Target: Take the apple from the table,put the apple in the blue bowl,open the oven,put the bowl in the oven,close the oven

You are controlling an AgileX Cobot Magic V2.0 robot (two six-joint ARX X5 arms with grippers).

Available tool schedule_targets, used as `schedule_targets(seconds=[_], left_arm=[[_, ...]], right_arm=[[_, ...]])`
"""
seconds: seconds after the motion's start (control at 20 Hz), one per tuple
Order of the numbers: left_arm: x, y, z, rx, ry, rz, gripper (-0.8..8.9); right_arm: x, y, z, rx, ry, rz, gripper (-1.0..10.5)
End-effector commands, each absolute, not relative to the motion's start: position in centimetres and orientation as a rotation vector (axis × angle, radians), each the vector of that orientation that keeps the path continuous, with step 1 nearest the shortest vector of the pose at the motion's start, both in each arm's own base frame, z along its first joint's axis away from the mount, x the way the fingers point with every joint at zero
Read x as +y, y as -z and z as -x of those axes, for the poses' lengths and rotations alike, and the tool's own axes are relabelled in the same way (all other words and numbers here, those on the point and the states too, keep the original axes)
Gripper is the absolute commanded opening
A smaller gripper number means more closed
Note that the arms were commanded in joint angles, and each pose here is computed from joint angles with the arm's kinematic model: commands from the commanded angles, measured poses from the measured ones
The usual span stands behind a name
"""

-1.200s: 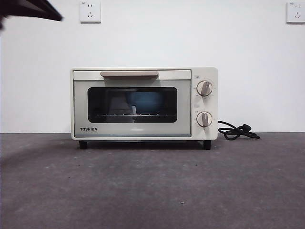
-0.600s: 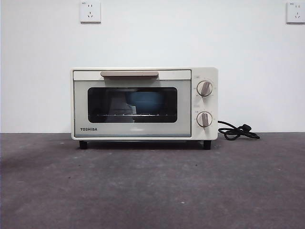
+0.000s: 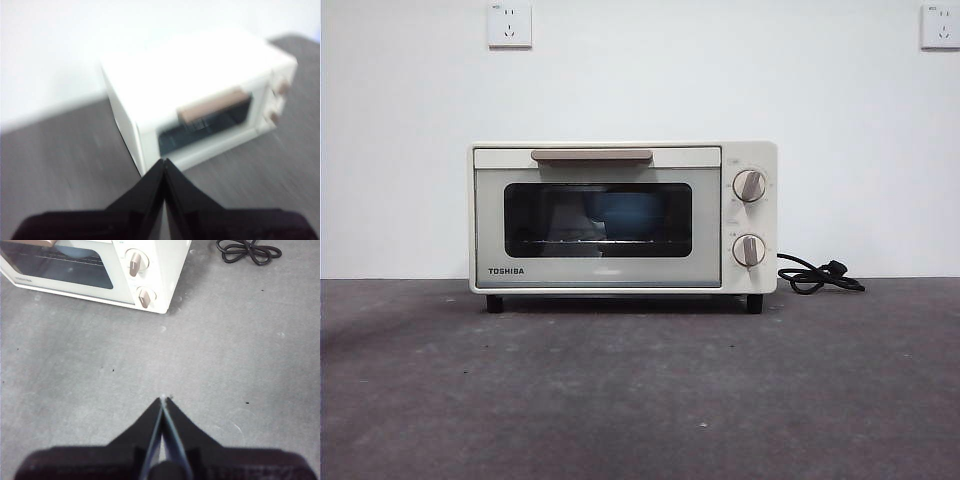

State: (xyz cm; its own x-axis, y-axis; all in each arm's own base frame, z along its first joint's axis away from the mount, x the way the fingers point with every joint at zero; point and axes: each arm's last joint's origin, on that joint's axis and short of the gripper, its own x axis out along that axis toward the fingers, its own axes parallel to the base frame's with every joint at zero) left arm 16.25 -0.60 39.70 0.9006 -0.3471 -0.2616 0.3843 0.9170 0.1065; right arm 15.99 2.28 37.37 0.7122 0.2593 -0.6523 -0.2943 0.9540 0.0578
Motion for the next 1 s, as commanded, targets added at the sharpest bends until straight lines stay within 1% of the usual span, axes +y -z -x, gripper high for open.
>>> schedule_targets(seconds=[0.05,0.15,0.3,0.45,0.55,0.65,0.75,1.0], left_arm=[[-0.6,-37.8,-16.2,0.113,0.373,-0.215,-0.04],[-0.6,-34.7,-15.7,0.059,0.36,-0.238,-0.04],[-0.6,-28.5,-14.3,0.047,0.333,-0.241,-0.04],[-0.5,-22.3,-12.6,0.054,0.28,-0.191,-0.04],[-0.4,-19.3,-11.8,0.038,0.233,-0.144,-0.04],[-0.3,-17.6,-11.2,0.033,0.171,-0.095,-0.04],[-0.2,-16.6,-10.8,0.032,0.144,-0.071,-0.04],[0.0,-14.9,-10.0,0.179,0.079,-0.093,-0.04]], right_arm=[[2.3,-37.0,-16.1,0.727,-0.304,0.04,0.0],[2.3,-37.0,-16.1,0.727,-0.304,0.04,0.0],[2.3,-37.0,-16.1,0.728,-0.304,0.04,0.0],[2.3,-36.9,-16.2,0.731,-0.304,0.04,0.0],[2.3,-36.9,-16.3,0.733,-0.304,0.04,0.0],[2.3,-36.9,-16.3,0.733,-0.304,0.04,0.0],[2.3,-36.9,-16.3,0.733,-0.304,0.04,0.0],[2.3,-36.9,-16.3,0.734,-0.304,0.04,0.0]])
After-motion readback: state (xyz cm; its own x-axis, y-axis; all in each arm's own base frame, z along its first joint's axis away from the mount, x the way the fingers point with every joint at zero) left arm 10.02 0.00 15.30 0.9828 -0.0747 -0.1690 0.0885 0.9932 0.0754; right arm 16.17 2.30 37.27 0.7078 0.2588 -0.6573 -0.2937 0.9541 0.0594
